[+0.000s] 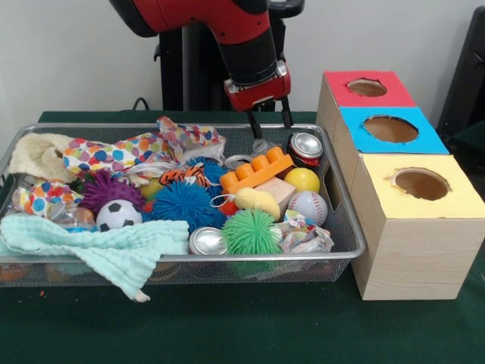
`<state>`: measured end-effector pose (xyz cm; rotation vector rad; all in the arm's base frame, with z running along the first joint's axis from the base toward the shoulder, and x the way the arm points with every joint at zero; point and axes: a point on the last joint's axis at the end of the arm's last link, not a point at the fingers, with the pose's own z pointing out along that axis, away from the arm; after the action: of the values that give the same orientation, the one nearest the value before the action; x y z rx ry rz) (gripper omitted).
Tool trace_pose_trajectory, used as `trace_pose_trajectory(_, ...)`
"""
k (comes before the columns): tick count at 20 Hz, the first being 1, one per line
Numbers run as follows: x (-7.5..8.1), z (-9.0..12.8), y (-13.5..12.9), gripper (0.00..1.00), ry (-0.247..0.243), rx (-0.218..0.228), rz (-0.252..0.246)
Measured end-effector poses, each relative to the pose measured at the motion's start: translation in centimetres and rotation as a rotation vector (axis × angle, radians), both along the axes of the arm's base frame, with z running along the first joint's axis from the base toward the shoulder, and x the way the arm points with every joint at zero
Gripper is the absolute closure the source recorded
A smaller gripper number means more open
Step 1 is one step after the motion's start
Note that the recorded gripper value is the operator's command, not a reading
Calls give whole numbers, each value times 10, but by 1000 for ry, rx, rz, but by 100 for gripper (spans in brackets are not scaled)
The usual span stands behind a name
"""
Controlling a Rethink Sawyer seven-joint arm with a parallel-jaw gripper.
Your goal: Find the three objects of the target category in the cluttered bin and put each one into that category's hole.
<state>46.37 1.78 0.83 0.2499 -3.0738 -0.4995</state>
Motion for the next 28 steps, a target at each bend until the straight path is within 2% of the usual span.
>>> trace_pose_trajectory(8,11,10,3,0,-29,-3,16)
trace_pose_trajectory(28,21,8,0,0,-45,-10,9)
